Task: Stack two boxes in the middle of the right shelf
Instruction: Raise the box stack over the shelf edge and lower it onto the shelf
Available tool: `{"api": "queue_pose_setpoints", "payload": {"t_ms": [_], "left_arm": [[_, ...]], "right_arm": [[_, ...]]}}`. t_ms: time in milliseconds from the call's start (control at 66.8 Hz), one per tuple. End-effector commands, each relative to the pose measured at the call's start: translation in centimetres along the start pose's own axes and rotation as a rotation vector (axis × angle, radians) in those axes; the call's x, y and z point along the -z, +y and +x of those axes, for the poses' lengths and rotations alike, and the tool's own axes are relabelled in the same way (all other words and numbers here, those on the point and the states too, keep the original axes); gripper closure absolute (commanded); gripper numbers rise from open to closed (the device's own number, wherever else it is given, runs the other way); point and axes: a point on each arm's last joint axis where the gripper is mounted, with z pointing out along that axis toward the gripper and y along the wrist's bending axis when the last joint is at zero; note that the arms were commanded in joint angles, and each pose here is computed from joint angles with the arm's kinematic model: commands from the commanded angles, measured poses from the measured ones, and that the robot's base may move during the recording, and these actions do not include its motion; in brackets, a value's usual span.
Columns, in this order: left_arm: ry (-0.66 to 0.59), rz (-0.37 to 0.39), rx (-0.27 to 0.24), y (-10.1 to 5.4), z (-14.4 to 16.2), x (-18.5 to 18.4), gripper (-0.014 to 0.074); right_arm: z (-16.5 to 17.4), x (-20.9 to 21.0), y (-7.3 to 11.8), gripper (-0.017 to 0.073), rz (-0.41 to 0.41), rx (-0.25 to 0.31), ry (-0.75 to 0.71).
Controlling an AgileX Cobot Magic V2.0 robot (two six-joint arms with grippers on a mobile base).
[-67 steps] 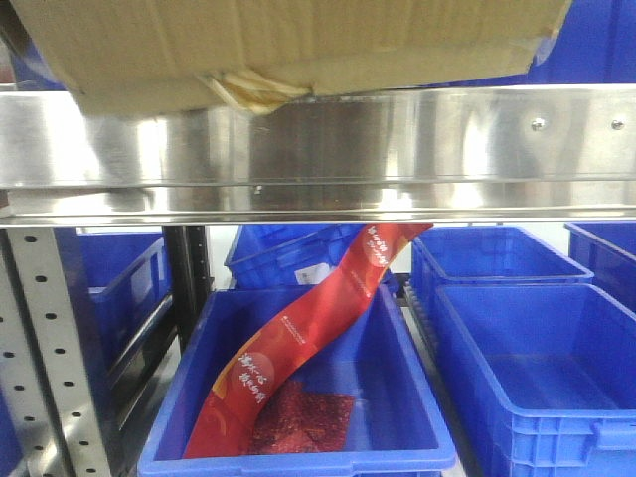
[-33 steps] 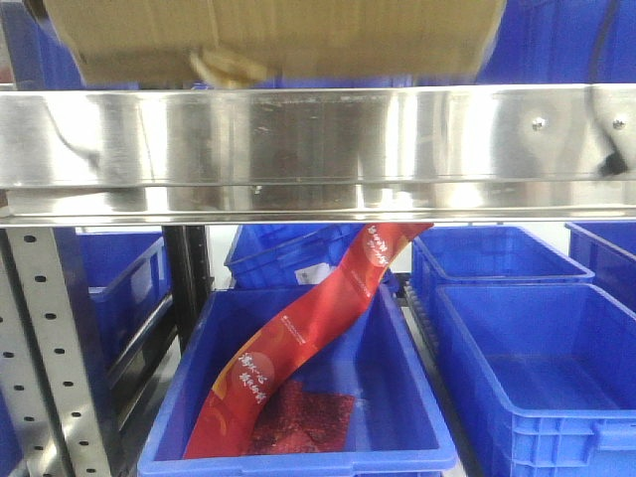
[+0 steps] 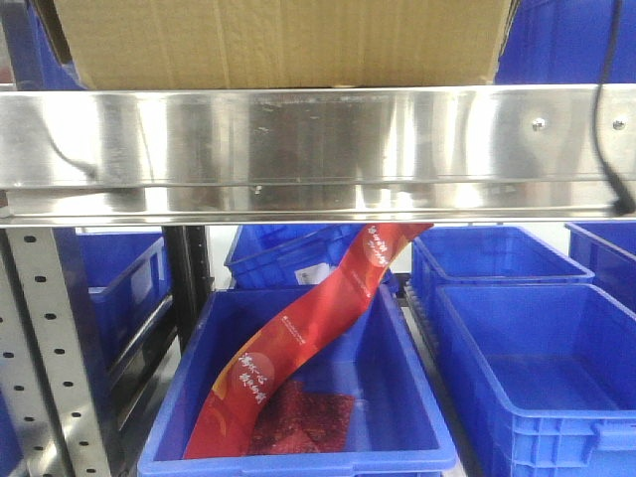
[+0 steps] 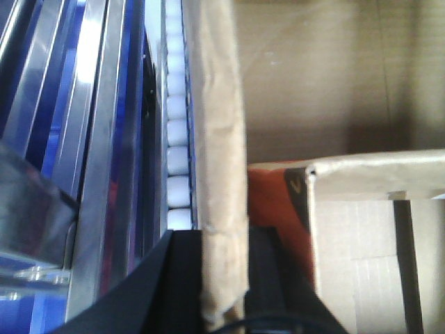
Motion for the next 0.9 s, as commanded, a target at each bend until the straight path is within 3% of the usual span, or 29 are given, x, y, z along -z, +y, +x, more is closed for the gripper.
{"api": "queue_pose_setpoints", "payload": {"t_ms": [0, 105, 195, 285, 494, 569, 629, 824, 884], "left_arm": [[-0.067, 0.049, 0.01, -0.5, -0.7, 0.3, 0.0353], [-0.072, 0.039, 0.006, -0.4, -0.7, 0.3, 0.02], [-0.083, 0.009, -0.003, -0.2, -0.8, 0.3, 0.0136], [-0.099, -0.033, -0.016, 0.2, -1.0, 0.4, 0.0127], [-0.115, -0.045, -0.013, 0.4, -1.1, 1.0, 0.0141], [-0.122, -0.041, -0.008, 0.5, -1.2, 1.4, 0.0191], [-0.124, -0.041, -0.007, 0.5, -1.2, 1.5, 0.0279], [-0.114, -0.041, -0.004, 0.5, -1.1, 1.8, 0.0682], [-0.1, -0.04, 0.0, 0.6, -0.9, 2.2, 0.0703]], "right_arm": [[-0.6, 0.1, 0.3, 0.0562, -0.035, 0.009, -0.052], [-0.8, 0.1, 0.4, 0.0263, -0.042, 0.008, -0.065], [-0.9, 0.1, 0.3, 0.0111, -0.041, 0.014, -0.079], [-1.0, 0.1, 0.2, 0.006, -0.019, 0.036, -0.092], [-1.3, 0.9, 0.0, 0.0063, -0.009, 0.045, -0.111], [-1.4, 1.2, -0.1, 0.0104, -0.01, 0.043, -0.116], [-1.3, 1.3, -0.1, 0.0197, -0.006, 0.043, -0.109], [-1.1, 1.4, -0.2, 0.0732, 0.002, 0.034, -0.078], [-1.0, 1.6, -0.3, 0.0725, 0.002, 0.029, -0.064]]}}
